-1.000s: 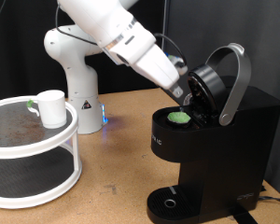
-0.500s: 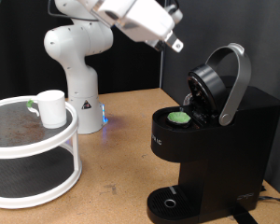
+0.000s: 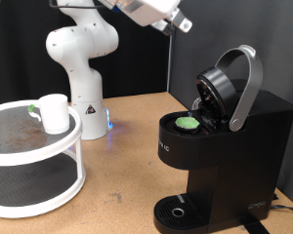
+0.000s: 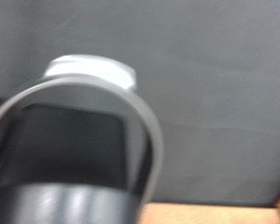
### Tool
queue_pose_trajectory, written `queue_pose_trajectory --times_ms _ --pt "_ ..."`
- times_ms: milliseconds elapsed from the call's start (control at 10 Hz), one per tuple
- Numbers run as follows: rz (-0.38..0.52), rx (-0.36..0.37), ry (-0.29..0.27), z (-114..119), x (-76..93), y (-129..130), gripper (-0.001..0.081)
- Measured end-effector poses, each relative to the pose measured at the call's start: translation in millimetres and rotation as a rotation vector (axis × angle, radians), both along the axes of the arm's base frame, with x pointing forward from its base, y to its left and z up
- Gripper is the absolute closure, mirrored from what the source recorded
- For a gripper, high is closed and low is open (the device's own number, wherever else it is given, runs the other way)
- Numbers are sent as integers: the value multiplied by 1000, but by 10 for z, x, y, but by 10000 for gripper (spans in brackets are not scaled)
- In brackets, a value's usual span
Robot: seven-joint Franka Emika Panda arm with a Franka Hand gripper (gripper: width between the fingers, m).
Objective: Make a cup of coffee with the keurig machine
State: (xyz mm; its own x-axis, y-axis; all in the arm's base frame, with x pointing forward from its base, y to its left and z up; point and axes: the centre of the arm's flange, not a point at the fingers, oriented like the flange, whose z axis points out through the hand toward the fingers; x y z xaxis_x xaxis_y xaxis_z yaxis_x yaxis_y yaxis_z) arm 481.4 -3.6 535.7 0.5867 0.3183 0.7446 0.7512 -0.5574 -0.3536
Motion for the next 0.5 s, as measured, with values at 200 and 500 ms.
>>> queue_pose_trajectory --times_ms 200,500 --pt "-55 77 -63 118 67 168 7" --pt "-6 66 -55 301 93 613 7"
